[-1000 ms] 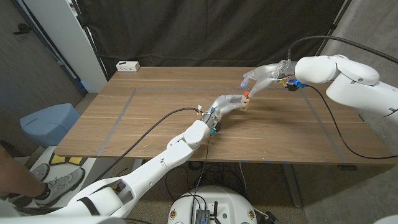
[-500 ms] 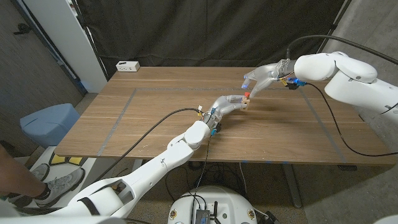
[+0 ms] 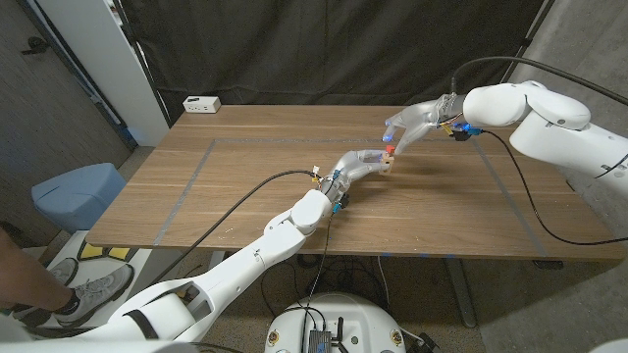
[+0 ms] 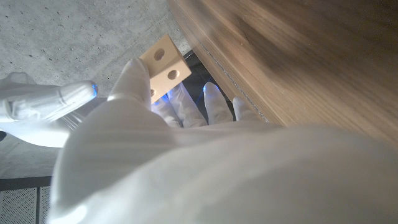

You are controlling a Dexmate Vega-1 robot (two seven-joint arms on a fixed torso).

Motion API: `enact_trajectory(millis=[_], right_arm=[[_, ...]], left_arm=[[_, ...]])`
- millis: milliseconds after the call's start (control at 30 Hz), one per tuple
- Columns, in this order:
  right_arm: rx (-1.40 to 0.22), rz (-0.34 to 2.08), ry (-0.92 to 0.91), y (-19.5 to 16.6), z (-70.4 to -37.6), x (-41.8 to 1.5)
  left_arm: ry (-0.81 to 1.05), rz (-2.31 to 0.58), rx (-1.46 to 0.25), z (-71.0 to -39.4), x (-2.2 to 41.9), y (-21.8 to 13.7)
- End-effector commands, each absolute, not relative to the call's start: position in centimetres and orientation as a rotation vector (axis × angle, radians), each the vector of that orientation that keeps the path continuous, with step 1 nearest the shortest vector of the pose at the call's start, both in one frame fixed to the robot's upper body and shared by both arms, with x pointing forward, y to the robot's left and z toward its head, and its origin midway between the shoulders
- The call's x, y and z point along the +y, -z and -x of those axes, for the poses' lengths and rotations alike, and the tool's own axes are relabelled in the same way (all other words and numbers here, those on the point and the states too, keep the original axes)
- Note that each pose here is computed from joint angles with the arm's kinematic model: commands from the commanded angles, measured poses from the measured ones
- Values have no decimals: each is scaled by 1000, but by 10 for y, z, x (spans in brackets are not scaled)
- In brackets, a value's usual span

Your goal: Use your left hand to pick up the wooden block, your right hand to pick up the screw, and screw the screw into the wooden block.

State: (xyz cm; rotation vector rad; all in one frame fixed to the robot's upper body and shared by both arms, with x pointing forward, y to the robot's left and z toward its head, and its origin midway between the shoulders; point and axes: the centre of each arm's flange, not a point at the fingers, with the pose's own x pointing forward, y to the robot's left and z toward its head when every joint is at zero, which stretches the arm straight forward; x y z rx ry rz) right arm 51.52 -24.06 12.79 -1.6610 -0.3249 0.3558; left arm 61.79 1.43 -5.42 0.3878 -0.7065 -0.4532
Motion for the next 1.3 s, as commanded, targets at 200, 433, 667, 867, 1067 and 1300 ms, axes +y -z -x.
enact_trajectory(millis=[200,433,667,867,1067,1300], right_arm=[[-327,1649,-364,-124,-522,-240],[-330,1648,-360,-124,-523,-241],[-332,1647,-359,-124,-524,-242],[-331,1648,-361,-124,-527,-242],[-338,1646,-362,-123,-529,-243],[-344,1641,-357,-121,-530,-243]], left_arm=[[455,-388,-701,-619,14,55],[456,-389,-702,-619,14,55],[456,-392,-700,-619,13,55],[459,-390,-698,-620,12,54],[459,-392,-695,-620,11,54],[463,-394,-691,-621,10,54]])
